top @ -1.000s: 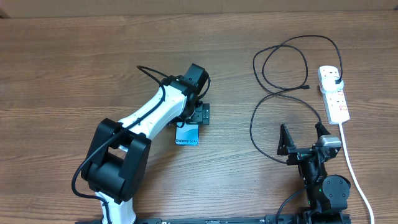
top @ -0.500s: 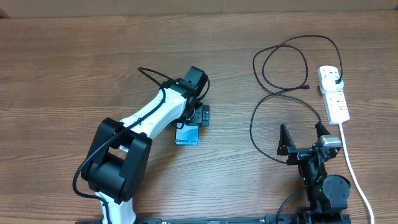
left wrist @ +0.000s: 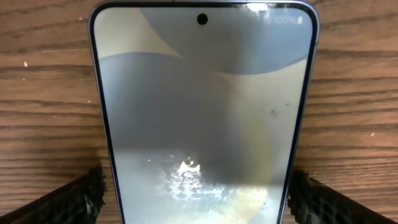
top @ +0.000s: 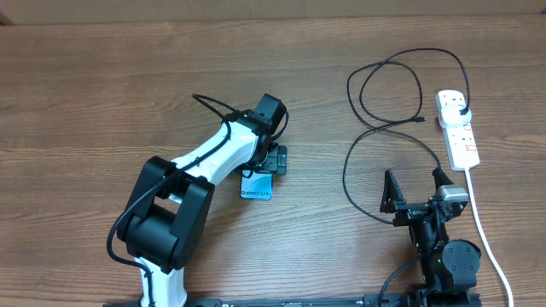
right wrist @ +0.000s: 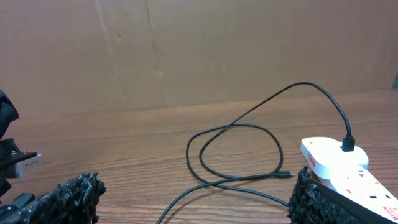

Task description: Plug charger to phone and switch on socket

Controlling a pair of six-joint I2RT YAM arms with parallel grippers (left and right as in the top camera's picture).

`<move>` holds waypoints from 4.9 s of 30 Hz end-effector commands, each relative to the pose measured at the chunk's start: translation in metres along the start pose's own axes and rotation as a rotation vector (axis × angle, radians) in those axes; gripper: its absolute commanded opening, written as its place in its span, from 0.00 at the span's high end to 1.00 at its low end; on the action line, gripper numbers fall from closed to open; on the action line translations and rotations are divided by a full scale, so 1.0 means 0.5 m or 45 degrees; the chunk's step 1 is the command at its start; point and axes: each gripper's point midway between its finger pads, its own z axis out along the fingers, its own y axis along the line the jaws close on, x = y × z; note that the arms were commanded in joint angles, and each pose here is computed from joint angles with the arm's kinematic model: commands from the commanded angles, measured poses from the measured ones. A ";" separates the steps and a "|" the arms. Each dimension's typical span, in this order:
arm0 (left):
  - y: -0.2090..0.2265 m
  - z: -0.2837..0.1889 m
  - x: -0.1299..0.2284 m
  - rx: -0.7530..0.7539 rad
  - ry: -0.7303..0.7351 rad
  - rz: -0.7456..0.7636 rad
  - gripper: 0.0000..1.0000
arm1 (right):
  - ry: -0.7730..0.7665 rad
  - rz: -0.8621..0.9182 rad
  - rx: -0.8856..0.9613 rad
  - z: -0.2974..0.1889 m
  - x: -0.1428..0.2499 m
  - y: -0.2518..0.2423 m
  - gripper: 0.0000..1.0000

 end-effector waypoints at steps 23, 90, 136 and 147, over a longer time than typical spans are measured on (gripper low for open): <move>-0.025 0.051 0.066 0.113 0.218 0.009 0.00 | -0.003 -0.005 -0.006 0.000 0.004 0.002 0.00; -0.023 -0.085 -0.017 -0.001 0.163 -0.023 0.37 | -0.003 -0.005 -0.006 0.000 0.004 0.002 0.00; -0.175 -0.262 0.025 0.776 0.559 -0.149 0.41 | 0.678 1.406 -0.839 -0.104 0.024 0.247 0.00; -0.180 -0.299 -0.015 0.999 0.581 -0.261 0.47 | 0.560 1.403 -0.739 -0.078 0.016 0.219 0.00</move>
